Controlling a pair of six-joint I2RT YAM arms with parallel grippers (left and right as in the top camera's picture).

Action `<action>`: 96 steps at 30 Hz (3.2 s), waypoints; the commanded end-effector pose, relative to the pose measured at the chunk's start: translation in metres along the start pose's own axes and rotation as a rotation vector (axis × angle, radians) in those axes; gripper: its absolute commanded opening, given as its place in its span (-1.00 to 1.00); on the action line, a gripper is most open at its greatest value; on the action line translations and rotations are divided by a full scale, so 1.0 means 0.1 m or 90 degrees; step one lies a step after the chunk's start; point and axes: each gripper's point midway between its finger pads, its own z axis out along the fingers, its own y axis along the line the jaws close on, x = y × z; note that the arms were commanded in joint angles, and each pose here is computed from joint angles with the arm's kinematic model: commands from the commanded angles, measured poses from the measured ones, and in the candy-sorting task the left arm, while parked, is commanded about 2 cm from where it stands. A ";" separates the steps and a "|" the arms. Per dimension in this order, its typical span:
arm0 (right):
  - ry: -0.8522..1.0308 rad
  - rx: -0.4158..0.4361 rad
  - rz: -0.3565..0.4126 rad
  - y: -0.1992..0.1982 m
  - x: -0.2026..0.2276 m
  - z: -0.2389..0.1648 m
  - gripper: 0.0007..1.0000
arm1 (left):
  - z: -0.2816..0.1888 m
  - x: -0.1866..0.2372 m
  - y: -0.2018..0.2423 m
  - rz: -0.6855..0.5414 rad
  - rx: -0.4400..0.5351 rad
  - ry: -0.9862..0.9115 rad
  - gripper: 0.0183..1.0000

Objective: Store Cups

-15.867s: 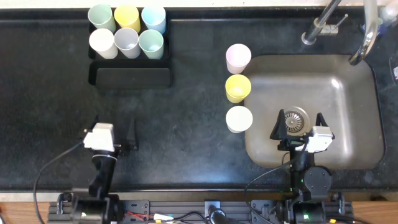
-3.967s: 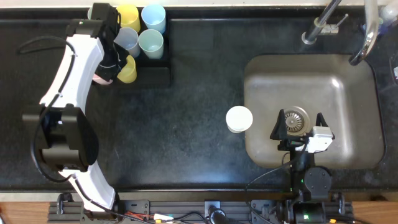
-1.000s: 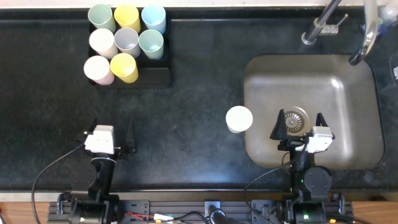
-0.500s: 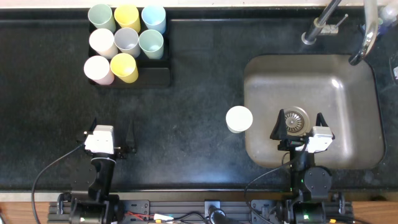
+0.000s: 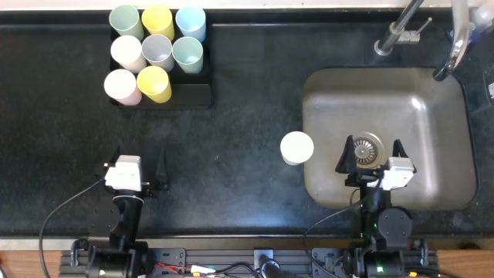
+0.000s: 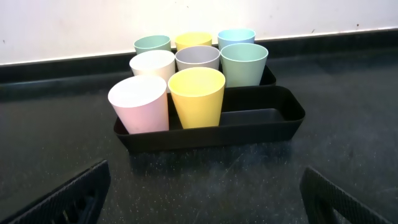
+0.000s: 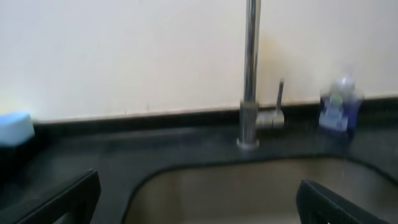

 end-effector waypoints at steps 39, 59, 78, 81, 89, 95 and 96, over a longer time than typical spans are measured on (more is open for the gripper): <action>0.927 -0.274 -0.237 0.77 0.23 -0.03 1.00 | -0.01 -0.01 0.04 0.011 -0.012 -0.004 1.00; 1.024 -0.276 -0.256 0.77 0.98 0.34 0.99 | -0.01 -0.01 0.04 0.011 -0.012 -0.004 1.00; 1.022 -0.297 -0.225 0.96 1.12 0.40 -0.91 | -0.01 -0.01 0.04 0.011 -0.012 -0.004 1.00; 1.015 -0.305 -0.232 1.09 1.01 0.40 -0.92 | -0.01 -0.01 0.04 0.011 -0.012 -0.004 1.00; 0.868 -0.342 -0.247 1.63 0.00 0.75 -0.92 | -0.01 -0.01 0.04 0.011 -0.012 -0.004 1.00; 0.652 -0.400 -0.331 2.50 -0.88 0.99 -0.92 | -0.01 -0.01 0.04 0.011 -0.012 -0.004 1.00; 0.612 -0.433 -0.340 2.84 -0.97 1.05 -0.91 | -0.01 -0.01 0.04 0.011 -0.012 -0.004 1.00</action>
